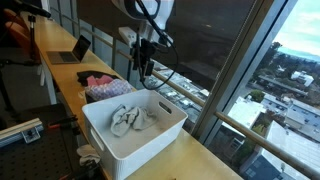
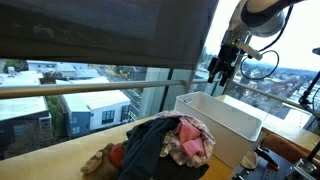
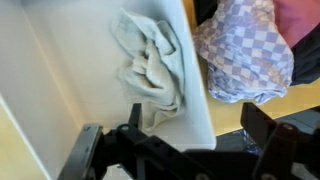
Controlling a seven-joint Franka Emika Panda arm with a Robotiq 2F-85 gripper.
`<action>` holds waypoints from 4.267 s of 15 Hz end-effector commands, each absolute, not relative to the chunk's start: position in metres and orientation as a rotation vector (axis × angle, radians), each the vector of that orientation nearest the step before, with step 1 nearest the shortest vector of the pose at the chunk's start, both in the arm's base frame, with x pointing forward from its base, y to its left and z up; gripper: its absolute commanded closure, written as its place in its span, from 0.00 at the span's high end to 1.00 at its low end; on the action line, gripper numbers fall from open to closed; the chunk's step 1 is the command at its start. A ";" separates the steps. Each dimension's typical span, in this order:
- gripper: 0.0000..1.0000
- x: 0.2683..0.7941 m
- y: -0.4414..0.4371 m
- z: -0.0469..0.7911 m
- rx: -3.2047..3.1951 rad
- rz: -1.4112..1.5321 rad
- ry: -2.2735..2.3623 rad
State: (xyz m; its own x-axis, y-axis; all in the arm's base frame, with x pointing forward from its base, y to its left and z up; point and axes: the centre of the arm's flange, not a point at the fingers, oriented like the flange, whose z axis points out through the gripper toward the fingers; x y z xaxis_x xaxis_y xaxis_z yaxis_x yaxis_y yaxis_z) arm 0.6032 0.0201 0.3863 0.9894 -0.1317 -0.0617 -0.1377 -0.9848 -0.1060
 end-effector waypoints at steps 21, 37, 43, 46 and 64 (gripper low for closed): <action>1.00 0.696 -0.023 0.118 -2.913 0.267 0.291; 0.00 0.675 -0.071 0.230 -2.914 0.350 0.391; 0.01 0.664 -0.112 0.376 -2.918 0.186 0.451; 0.01 0.647 -0.086 0.450 -2.936 0.062 0.403; 0.01 0.484 0.350 0.508 -3.167 -0.112 -0.325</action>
